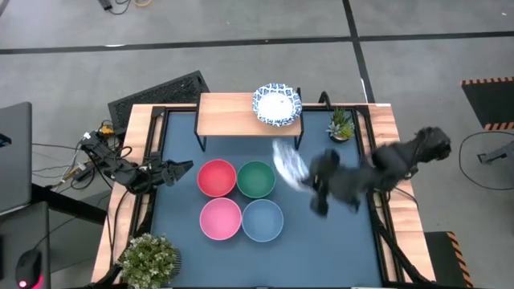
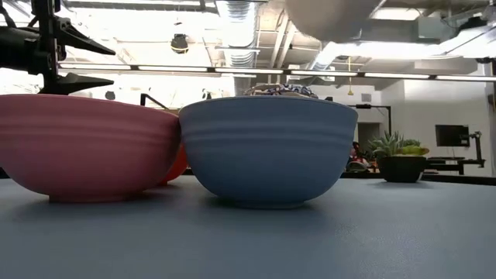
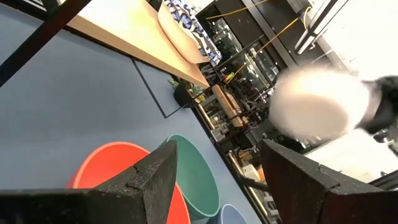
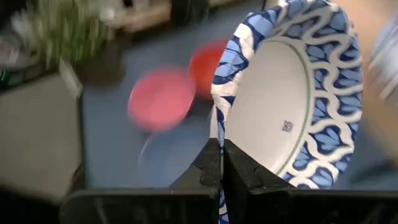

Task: Place and stack bowls onto a shelf
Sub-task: Stack the white patterned bowl on top of the white patterned bowl on the shelf

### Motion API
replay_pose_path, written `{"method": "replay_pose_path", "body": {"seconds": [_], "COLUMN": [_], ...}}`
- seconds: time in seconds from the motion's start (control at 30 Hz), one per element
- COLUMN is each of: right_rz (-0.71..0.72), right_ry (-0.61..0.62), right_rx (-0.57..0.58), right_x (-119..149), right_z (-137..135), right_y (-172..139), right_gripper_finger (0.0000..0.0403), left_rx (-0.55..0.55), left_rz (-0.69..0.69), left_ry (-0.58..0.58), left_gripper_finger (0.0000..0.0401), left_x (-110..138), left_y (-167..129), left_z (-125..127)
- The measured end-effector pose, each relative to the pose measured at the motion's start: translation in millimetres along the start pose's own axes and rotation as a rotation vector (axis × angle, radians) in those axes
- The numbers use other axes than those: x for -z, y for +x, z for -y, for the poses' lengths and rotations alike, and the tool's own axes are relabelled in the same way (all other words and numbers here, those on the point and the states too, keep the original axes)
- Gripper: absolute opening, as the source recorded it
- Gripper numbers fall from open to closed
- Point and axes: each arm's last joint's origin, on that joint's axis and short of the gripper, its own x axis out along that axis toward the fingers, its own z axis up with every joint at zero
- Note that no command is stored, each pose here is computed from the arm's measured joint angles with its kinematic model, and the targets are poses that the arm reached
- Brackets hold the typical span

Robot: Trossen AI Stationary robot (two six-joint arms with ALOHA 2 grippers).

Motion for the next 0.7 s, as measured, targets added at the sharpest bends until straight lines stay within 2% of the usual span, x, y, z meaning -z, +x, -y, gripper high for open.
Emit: {"method": "replay_pose_path", "body": {"seconds": [0.1, 0.23, 0.33, 0.47, 0.6, 0.7], "right_rz": [0.105, 0.112, 0.025, -0.119, -0.282, -0.359], "right_ry": [-0.14, -0.284, -0.379, -0.477, -0.533, -0.558], "right_rx": [0.082, 0.268, 0.349, 0.391, 0.384, 0.35], "right_x": [-32, -63, -76, -82, -77, -73], "right_z": [31, 77, 108, 142, 169, 180], "right_y": [-2, 12, 36, 74, 108, 128], "right_gripper_finger": [0.0021, 0.0021, 0.0021, 0.0021, 0.0021, 0.0021], "left_rx": [0.0, -0.002, -0.003, -0.008, -0.01, -0.015], "left_rz": [0.0, -0.001, -0.002, -0.005, -0.007, -0.002], "left_ry": [0.0, 0.003, 0.008, 0.02, 0.025, 0.025], "left_gripper_finger": [0.0214, 0.0214, 0.0214, 0.0214, 0.0214, 0.0214], "left_x": [0, 0, 0, 1, 1, 1], "left_y": [0, 0, 0, 0, 0, 0], "left_z": [0, 0, -1, -1, -2, -2]}}
